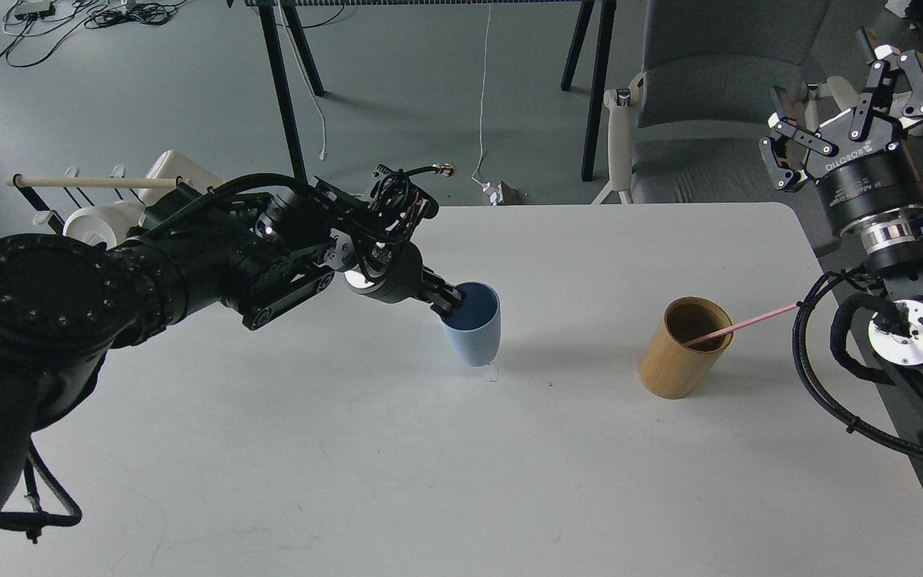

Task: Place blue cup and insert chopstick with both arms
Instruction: 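Set the blue cup down upright and open the left gripper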

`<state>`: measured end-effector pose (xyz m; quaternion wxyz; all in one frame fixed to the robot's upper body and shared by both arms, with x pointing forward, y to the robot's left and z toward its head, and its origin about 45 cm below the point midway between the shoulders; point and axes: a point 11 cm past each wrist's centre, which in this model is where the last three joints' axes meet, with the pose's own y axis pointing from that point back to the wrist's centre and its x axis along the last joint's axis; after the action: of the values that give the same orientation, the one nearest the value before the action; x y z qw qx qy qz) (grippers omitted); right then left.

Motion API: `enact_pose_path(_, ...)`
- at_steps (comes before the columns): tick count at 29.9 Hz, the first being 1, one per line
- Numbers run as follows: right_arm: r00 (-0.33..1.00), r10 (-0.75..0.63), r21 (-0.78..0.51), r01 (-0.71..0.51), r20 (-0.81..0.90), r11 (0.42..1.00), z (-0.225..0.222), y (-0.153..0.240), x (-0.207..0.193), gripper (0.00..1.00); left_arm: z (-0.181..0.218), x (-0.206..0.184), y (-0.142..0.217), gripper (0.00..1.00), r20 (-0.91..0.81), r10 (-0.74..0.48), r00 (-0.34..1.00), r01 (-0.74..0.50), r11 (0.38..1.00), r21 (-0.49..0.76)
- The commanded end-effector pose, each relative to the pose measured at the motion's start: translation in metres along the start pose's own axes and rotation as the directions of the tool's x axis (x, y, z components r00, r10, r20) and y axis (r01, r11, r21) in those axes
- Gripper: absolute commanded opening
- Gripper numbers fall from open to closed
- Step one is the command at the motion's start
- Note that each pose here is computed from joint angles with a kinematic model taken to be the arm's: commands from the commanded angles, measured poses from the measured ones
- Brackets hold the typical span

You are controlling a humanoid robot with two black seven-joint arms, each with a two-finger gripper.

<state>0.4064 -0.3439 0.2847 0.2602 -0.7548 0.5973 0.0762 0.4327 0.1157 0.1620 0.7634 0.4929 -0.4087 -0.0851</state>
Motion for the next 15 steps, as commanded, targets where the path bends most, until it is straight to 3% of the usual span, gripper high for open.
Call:
enact_pose_path(1,1.000,0.000,-0.002,0.000,0.000,1.000,0.0006,0.0003,0.0000,0.88,0.0010,-0.0006,-0.0007,0.04,0.000,-0.002,1.000,0.002,1.000,-0.003)
enact_pose_path(15,1.000,0.000,-0.007,0.000,0.001,1.000,0.0023,0.0016,0.0003,0.88,-0.0001,-0.0093,-0.0030,0.09,-0.019,-0.012,1.000,0.011,1.000,-0.011)
